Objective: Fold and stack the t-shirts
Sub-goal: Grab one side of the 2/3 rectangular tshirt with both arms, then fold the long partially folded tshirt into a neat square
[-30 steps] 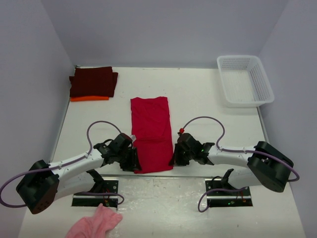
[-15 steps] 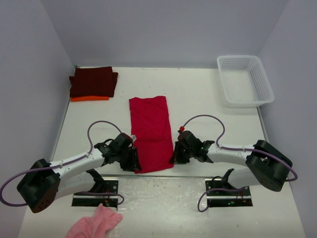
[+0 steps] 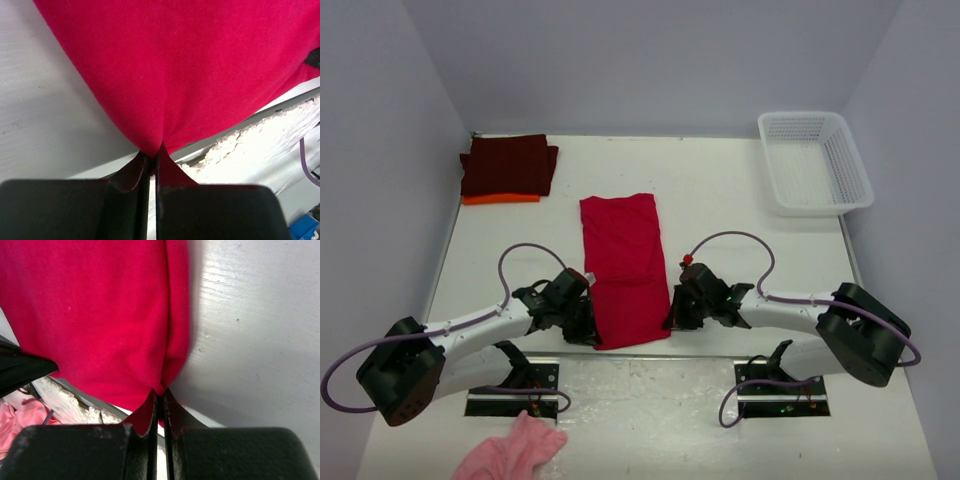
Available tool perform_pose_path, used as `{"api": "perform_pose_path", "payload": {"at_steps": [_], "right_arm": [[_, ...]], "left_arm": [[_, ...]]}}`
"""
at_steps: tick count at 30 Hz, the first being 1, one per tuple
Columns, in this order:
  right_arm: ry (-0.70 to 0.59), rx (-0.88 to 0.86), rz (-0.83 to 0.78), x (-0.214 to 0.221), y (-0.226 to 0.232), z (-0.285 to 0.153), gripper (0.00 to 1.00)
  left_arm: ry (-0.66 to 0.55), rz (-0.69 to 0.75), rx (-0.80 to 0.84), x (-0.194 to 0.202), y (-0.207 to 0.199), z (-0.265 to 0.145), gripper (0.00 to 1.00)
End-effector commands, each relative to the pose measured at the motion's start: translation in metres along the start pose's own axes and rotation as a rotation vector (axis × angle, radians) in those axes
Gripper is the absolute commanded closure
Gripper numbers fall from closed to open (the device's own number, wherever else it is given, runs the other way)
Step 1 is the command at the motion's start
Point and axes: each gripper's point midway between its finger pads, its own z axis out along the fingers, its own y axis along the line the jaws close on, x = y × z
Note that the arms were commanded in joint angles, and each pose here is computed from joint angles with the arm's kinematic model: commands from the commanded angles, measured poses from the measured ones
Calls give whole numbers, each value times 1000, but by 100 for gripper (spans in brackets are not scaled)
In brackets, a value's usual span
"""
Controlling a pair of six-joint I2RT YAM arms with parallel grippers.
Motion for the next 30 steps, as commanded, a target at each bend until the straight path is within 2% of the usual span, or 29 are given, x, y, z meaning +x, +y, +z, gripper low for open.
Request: {"api": "perform_pose_path", "payload": {"at_steps": [1,7,11,19,25,30], "right_arm": [[7,201,-37,14,-54,-1,100],[-42,221,-92,7,-38,-16,100],[-79,223,-152,-3,-12,-36,100],[-124,174,-220,-16,39,-68,100],[-185,203,-267,-41,64,-87,100],[-213,199,-276,-67,85,-94,100]], "left_arm": [[-15,32,-161,3,38,2,100],[-147,63,-168,-25,21,-27,100],[-225,70,-131,-39,4,-50,100],[-265,82,-89,-42,-10,-76,100],[-379,118,-105,-77,-39,-111,100],[-385,150,-121,-99,-60,-112,100]]}}
